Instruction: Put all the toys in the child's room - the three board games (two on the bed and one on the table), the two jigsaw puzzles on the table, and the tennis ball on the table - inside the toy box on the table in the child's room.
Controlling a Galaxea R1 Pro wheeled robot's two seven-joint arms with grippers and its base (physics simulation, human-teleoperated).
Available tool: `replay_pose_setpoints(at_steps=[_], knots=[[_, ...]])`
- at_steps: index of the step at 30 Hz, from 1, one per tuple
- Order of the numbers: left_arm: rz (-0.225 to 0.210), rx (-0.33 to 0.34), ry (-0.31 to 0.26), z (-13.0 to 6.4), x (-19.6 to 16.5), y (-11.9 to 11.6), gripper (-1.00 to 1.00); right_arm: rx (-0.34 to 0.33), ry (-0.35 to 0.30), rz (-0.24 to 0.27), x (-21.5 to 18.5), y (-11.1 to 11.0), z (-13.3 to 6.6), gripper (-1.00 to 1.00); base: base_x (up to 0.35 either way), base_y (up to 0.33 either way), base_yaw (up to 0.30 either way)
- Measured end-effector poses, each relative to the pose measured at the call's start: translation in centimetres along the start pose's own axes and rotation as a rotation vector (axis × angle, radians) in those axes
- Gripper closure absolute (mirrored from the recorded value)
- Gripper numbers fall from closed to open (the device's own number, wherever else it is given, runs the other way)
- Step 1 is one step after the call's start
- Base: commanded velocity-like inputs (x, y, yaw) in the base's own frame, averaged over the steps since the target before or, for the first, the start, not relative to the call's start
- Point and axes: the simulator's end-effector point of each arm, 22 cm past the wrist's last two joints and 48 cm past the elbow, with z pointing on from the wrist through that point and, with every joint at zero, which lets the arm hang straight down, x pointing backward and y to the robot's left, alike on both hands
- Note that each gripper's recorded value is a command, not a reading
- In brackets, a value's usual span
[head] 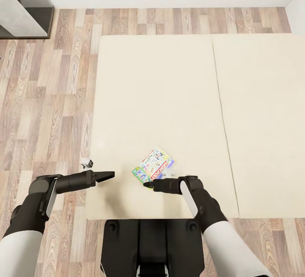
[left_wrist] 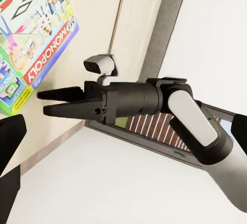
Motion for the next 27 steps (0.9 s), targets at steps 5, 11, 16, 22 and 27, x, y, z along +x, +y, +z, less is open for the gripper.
replay_pose_setpoints(at_steps=[5, 11, 16, 22, 27], knots=[[0.000, 0.000, 0.000, 0.0, 0.0, 0.0, -1.00, 0.002, 0.019, 0.018, -0.4, 0.2, -0.9, -1.00, 0.000, 0.000, 0.000], [0.000, 0.000, 0.000, 0.0, 0.0, 0.0, -1.00, 0.004, 0.033, 0.062, -1.4, -0.2, -2.0, -1.00, 0.000, 0.000, 0.000], [0.000, 0.000, 0.000, 0.0, 0.0, 0.0, -1.00, 0.001, 0.006, 0.039, -4.1, 0.9, -3.6, -1.00, 0.000, 0.000, 0.000], [0.000, 0.000, 0.000, 0.0, 0.0, 0.0, -1.00, 0.011, -0.040, 0.012, -8.1, 1.4, -5.0, -1.00, 0.000, 0.000, 0.000], [0.000, 0.000, 0.000, 0.0, 0.0, 0.0, -1.00, 0.057, -0.068, -0.003, -10.5, 0.9, -5.8, -1.00, 0.000, 0.000, 0.000]])
